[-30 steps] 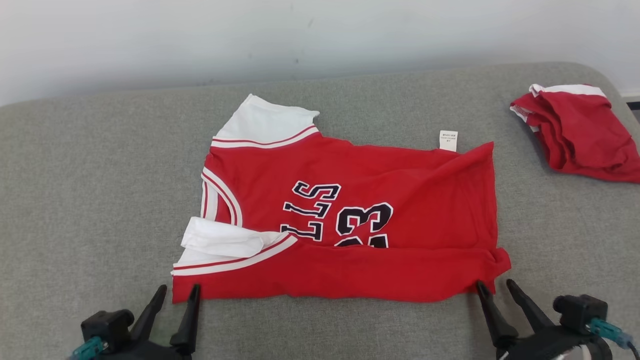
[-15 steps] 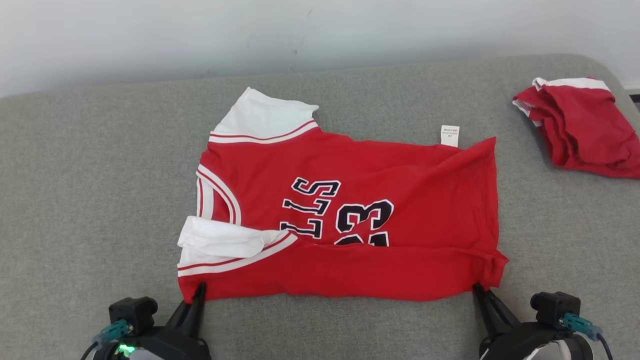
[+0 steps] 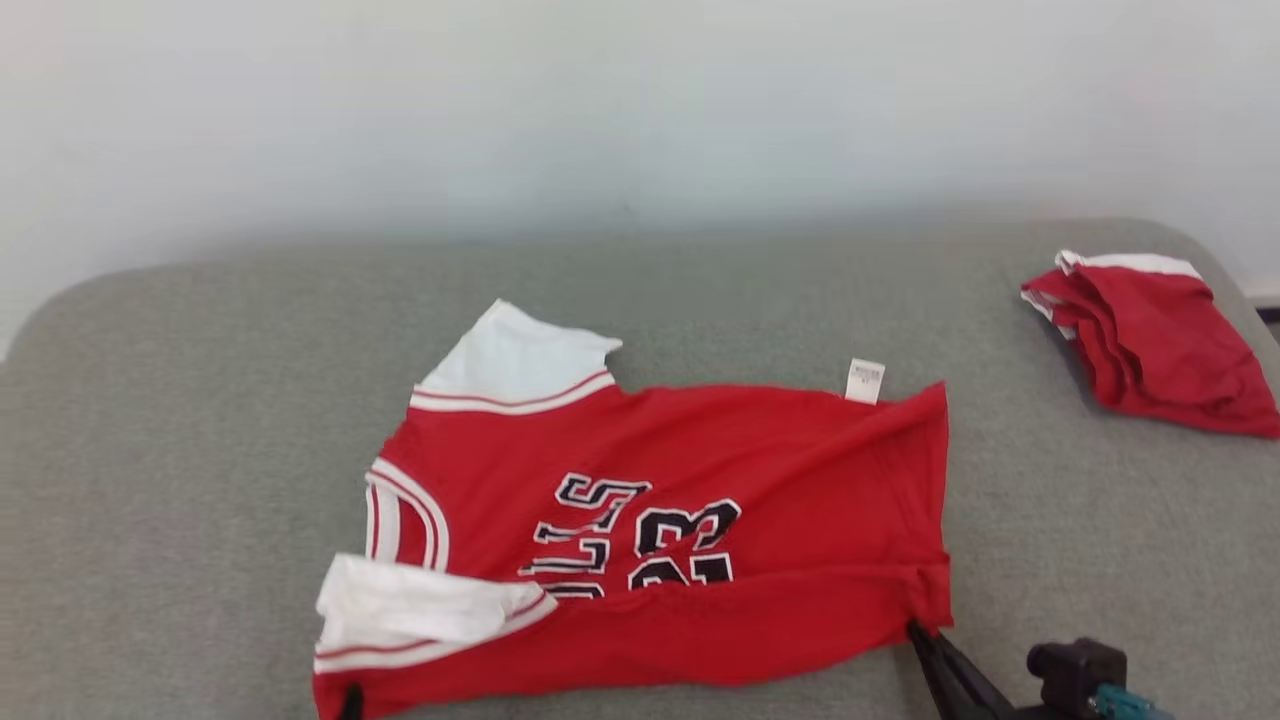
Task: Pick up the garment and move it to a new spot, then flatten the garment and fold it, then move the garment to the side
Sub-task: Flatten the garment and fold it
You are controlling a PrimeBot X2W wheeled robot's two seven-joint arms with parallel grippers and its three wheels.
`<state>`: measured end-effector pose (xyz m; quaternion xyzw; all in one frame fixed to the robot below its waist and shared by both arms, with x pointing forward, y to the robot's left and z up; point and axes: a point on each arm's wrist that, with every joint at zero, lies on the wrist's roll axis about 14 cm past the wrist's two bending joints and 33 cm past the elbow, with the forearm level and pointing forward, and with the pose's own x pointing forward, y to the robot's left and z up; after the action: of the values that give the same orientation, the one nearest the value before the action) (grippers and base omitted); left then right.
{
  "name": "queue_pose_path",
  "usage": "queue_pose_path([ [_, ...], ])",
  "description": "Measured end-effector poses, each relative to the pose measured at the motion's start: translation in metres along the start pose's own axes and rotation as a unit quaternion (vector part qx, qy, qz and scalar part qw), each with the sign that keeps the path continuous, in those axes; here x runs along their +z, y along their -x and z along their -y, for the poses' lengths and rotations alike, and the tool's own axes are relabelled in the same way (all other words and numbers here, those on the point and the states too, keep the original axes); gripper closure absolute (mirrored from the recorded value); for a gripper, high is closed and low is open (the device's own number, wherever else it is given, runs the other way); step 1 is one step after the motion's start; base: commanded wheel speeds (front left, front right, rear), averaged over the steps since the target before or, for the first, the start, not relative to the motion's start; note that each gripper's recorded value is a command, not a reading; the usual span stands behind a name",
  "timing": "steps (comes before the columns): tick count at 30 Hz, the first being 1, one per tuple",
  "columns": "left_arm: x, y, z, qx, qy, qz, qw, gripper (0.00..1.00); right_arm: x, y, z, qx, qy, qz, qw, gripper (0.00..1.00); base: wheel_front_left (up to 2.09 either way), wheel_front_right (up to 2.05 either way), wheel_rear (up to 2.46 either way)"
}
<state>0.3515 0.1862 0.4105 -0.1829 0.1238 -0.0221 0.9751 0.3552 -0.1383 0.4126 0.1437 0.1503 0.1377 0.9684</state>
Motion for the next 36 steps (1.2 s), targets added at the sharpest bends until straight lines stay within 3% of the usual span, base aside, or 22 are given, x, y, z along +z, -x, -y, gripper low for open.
queue_pose_path([
  [6,-0.016,0.034,-0.002,0.021,0.025,0.002,0.999,1.00,-0.016,0.019,-0.004,0.014,0.013,-0.022,1.000,1.00,0.00,0.00,0.00],
  [18,-0.031,0.049,0.000,0.031,0.037,-0.006,0.999,1.00,-0.021,0.059,0.030,-0.038,0.003,-0.036,0.999,1.00,0.00,0.00,0.00],
  [20,-0.031,0.047,0.003,0.026,0.032,-0.007,0.999,0.22,-0.023,0.059,0.029,-0.042,-0.004,-0.037,0.998,0.00,0.00,0.00,0.00],
  [21,-0.030,0.046,0.004,0.025,0.031,-0.006,0.999,0.00,-0.024,0.060,0.028,-0.043,-0.007,-0.037,0.998,0.00,0.00,0.00,0.00],
  [27,-0.001,0.035,0.005,0.024,0.023,0.039,0.999,0.00,-0.010,0.057,0.030,-0.049,0.001,-0.009,0.999,0.00,0.00,0.00,0.00],
  [36,0.066,0.031,0.000,0.033,-0.010,0.141,0.989,0.00,0.040,0.053,0.024,-0.040,0.049,0.081,0.995,0.00,0.00,0.00,0.00],
])
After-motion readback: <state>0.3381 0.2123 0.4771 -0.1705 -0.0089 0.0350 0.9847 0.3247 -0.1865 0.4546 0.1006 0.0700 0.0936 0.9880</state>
